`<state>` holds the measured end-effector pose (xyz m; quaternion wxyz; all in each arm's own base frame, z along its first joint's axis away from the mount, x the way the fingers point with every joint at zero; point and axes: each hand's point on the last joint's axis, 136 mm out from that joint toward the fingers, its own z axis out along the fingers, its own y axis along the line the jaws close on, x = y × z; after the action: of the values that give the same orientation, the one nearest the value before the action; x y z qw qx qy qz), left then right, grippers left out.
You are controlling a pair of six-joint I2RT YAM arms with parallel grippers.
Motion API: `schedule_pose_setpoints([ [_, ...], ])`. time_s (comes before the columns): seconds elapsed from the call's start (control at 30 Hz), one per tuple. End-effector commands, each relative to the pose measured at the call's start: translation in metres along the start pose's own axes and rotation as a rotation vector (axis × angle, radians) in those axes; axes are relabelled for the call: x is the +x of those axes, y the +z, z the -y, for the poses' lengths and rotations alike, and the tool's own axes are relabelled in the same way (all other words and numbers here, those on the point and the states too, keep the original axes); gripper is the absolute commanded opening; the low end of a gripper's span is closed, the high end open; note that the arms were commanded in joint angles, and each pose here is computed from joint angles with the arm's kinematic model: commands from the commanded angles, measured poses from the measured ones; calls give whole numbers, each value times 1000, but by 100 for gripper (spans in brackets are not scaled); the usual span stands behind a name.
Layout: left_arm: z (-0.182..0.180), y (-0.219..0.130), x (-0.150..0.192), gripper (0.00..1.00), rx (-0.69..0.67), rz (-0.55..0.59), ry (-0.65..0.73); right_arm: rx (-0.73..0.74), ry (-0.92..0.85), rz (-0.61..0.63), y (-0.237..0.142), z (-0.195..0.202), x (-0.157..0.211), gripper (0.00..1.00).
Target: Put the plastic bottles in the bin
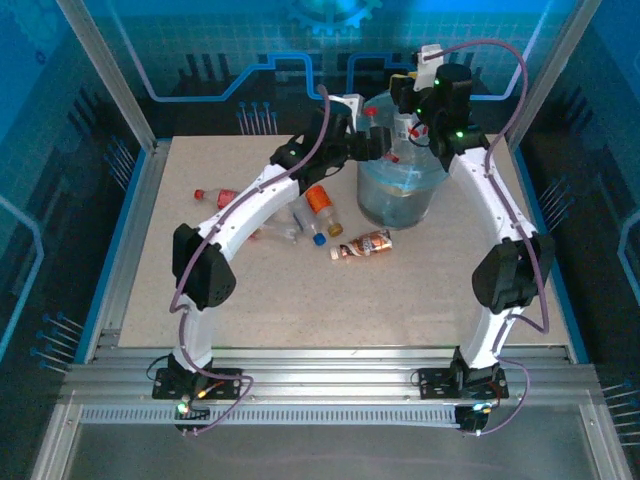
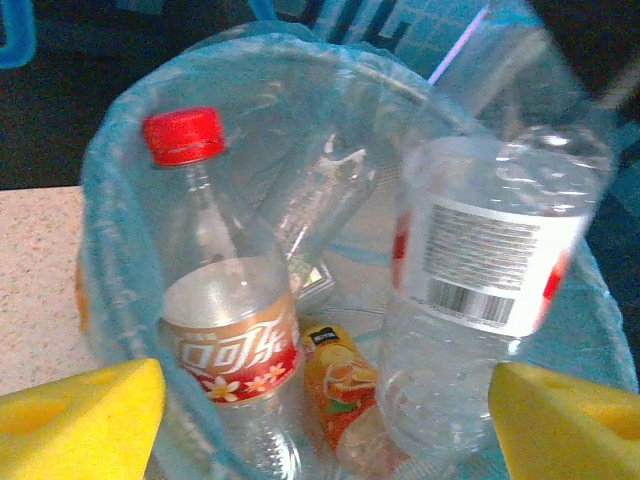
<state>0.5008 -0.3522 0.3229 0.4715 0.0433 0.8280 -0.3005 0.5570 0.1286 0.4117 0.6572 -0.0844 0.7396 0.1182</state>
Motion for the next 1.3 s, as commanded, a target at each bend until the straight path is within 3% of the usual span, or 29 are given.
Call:
schedule_pose_setpoints([
  [0.0,1,-16,-18,85,2,55,-42,-94,25,168,-14,-10,-39,12],
  [0.3,-10,-4,-5,85,1,14,-88,-277,33,307,-27,-40,-53,13],
  [0.57,-11,3,0,85,11,-4,-111,-368,102,292,-20,-41,-21,14],
  [0.87,-16,12,8,84,5,-26,-126,-369,77,224,-17,-34,27,18],
  [1.03,-16,12,8,84,6,-25,-128,-371,58,175,-13,-34,44,26],
  [1.17,-16,12,7,84,7,-24,-128,-339,46,201,-20,-32,35,22],
  [1.27,-17,12,6,84,5,-22,-126,-228,-83,209,-27,-35,18,19],
])
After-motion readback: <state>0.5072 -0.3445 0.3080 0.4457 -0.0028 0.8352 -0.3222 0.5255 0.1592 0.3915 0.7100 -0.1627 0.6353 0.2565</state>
